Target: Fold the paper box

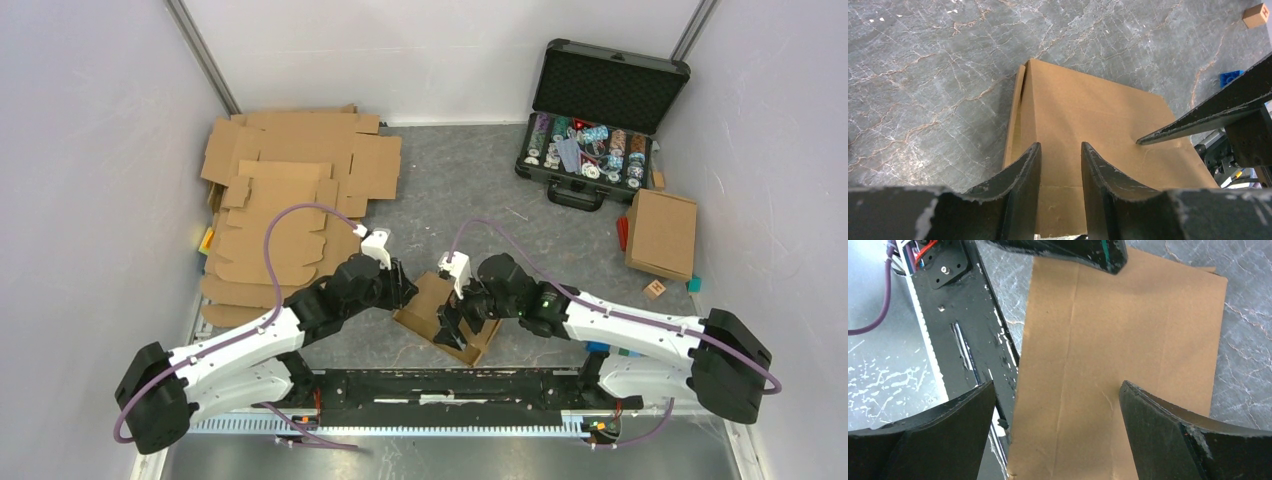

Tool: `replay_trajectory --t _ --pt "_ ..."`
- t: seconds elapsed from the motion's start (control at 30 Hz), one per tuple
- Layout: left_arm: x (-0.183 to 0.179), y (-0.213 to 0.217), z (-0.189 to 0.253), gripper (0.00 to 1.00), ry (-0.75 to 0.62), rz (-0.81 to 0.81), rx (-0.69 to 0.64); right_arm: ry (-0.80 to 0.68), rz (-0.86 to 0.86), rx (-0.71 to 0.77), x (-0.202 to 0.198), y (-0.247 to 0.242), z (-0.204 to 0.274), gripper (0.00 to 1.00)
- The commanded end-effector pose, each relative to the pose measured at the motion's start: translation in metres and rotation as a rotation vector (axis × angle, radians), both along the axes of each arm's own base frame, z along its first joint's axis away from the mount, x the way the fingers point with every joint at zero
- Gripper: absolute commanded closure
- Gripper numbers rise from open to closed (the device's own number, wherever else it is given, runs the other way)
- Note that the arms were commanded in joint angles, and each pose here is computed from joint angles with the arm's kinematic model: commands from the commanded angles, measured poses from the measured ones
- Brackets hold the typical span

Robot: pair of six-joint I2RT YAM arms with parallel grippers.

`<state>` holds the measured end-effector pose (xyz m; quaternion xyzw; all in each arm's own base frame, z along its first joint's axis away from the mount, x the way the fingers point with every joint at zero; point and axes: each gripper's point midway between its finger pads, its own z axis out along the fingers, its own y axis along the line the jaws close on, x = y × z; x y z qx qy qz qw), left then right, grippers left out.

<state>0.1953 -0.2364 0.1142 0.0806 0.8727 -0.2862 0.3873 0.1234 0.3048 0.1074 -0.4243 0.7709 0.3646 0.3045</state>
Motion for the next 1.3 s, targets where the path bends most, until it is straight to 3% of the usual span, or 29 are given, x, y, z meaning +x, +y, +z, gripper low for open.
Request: replay_trajectory --t 0.0,0.37,0.5,0.63,0.77,1.0,1.13,1.27 --pt "0.001 -0.005 0.004 0.59 -0.002 0.012 -0.053 -0.032 -0.003 0.081 0.008 0.020 0.038 0.02" --pt "-0.016 0.010 -0.040 0.64 0.068 0.003 0.002 -0.090 -0.155 0.100 0.024 0.000 0.041 0.05" --pt "-0.017 0.012 -0.041 0.64 0.059 0.004 0.005 -0.085 -0.204 0.073 0.025 -0.011 0.028 0.34" --pt "-0.018 0.012 -0.046 0.64 0.070 -0.011 0.028 -0.040 -0.187 0.008 0.017 -0.017 0.005 0.73" --pt "-0.018 0.015 -0.048 0.64 0.074 -0.006 0.048 0.006 -0.207 -0.032 0.009 -0.030 -0.024 0.89" --pt "-0.014 0.013 -0.031 0.61 0.070 -0.044 0.115 0.015 -0.260 -0.141 0.008 -0.053 -0.072 0.90" --pt "-0.010 0.018 -0.020 0.50 0.039 -0.033 0.136 -0.025 -0.262 -0.184 0.016 -0.055 -0.064 0.84" --pt "-0.006 0.030 -0.008 0.39 -0.002 -0.015 0.185 -0.044 -0.287 -0.123 0.019 -0.053 -0.052 0.72"
